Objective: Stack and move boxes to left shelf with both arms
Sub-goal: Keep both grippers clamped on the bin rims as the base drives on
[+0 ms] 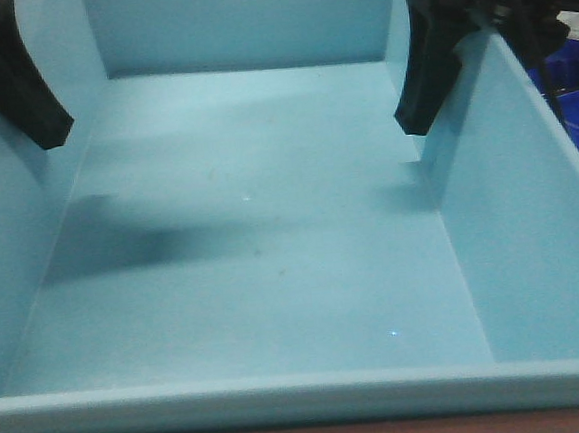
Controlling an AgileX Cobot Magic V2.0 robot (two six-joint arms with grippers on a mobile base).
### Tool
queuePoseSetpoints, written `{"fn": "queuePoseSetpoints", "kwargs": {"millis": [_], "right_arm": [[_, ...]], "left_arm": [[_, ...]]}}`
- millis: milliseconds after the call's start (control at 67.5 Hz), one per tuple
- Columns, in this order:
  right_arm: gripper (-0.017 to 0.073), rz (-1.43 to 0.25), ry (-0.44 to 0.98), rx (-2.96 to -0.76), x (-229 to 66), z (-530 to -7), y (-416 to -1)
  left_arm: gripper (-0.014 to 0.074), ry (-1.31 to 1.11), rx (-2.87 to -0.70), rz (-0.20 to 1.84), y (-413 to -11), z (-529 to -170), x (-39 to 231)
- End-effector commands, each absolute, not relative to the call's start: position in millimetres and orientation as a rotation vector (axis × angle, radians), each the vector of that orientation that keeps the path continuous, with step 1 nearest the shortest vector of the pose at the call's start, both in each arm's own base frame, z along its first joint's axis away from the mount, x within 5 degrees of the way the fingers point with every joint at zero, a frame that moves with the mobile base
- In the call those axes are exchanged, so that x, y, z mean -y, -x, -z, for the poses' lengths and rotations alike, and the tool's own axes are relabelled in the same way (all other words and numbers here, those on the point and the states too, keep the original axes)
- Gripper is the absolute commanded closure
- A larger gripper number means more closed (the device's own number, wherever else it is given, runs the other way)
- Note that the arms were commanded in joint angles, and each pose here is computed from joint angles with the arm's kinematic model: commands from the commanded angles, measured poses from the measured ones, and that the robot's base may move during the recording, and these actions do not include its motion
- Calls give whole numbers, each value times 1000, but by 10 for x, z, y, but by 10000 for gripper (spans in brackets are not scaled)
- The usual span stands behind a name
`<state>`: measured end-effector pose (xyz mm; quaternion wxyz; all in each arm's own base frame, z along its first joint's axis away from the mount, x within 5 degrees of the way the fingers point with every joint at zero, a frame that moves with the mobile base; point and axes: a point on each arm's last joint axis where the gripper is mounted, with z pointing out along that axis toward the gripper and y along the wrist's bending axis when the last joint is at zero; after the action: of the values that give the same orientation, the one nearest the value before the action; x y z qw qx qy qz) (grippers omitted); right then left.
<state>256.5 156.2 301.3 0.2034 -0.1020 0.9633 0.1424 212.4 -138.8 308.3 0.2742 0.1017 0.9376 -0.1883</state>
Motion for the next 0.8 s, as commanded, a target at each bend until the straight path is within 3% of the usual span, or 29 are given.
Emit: {"fn": "queuePoseSetpoints", "kwargs": {"millis": [0, 786], "right_arm": [[501, -419, 301, -2538, -1528, -3255, -2599], [501, -419, 301, -2537, -1528, -3256, -2600]], "left_arm": [[596, -263, -2377, 601, -2111, -3350, 1422], [596, -262, -2380, 600, -2121, -3339, 1428]]}}
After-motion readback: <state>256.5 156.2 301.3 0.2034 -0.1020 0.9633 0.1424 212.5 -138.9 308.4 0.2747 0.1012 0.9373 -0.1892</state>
